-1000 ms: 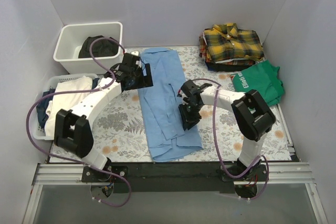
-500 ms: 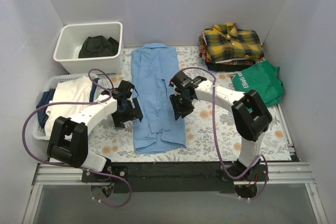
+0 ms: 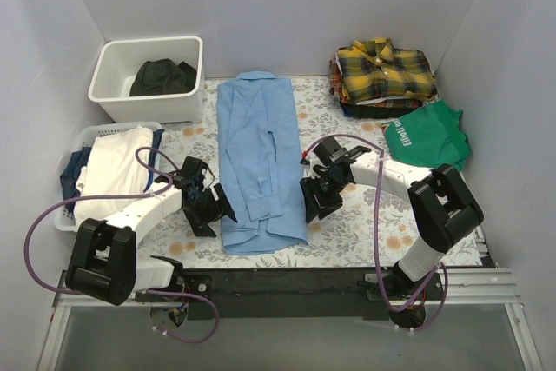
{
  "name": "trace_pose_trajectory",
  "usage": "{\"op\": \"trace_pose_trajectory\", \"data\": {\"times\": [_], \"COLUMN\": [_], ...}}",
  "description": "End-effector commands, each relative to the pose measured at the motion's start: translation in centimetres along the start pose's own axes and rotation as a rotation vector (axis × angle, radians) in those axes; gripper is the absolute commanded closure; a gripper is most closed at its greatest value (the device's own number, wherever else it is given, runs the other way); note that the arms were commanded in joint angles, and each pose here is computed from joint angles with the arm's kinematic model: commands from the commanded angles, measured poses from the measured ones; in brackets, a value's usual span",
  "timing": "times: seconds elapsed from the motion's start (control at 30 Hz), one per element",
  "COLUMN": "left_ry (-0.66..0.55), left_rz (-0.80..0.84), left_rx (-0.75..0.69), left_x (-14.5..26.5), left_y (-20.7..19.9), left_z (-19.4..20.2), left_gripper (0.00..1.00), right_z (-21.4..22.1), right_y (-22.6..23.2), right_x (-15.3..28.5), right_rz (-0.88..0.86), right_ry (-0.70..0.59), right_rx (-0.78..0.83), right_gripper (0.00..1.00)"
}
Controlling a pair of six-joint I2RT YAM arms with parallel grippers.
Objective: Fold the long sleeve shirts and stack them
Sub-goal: Fold the shirt
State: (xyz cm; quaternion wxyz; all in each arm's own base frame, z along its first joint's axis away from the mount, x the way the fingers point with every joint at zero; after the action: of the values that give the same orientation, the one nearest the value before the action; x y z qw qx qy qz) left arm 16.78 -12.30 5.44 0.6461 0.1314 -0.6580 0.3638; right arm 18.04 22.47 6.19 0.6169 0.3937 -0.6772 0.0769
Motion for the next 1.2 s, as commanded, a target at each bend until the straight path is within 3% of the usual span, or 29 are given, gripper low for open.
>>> {"op": "trace_pose_trajectory", "data": {"times": [0.0, 0.13, 0.53, 0.8, 1.03, 1.17], "left_ry": [0.081, 0.073, 0.169, 0.094, 0.063, -0.020], "left_rz": [0.132, 0.124, 0.038, -0.057, -0.073, -0.074], "left_rx": [0.017, 0.068, 0.130, 0.154, 0.175, 0.201], "left_x": [-0.1, -0.4, -2.1, -1.7, -1.7, -1.8], "left_y": [-1.5, -1.3, 0.5, 1.5, 1.4, 0.9], "left_z": [1.0, 0.4, 1.7, 0.7, 0.1, -1.3], "left_gripper": [0.28, 0.24, 0.26, 0.28, 0.39, 0.45], "right_z": [-2.6, -2.8, -1.1, -2.3, -2.3, -2.4], "right_y": [3.0, 3.4, 2.7, 2.2, 1.8, 1.1], "right_x": [0.7, 0.5, -1.8, -3.5, -4.4, -4.8], "right_rz": [-0.229, -0.312, -0.349, -0.367, -0.369, -0.316], "right_ry": [-0.157, -0.196, -0.143, -0.140, -0.119, -0.122], "right_rx": [0.105, 0.059, -0.004, -0.036, -0.066, -0.092], "right_gripper": [0.38, 0.31, 0.28, 0.28, 0.35, 0.41]}}
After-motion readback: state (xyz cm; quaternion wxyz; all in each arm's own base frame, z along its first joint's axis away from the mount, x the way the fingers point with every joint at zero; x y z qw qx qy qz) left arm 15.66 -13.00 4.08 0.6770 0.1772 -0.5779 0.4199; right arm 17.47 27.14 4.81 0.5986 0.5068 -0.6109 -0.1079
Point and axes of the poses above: each gripper's point midway between its finger pads, its own x axis back along the fingers, its own y axis along the line the jaws close on, z = x × y, the point moved 2 cm from there along x, back along the fingers, and after that the axes turned 15 degrees about x, right-handed, at the moved point
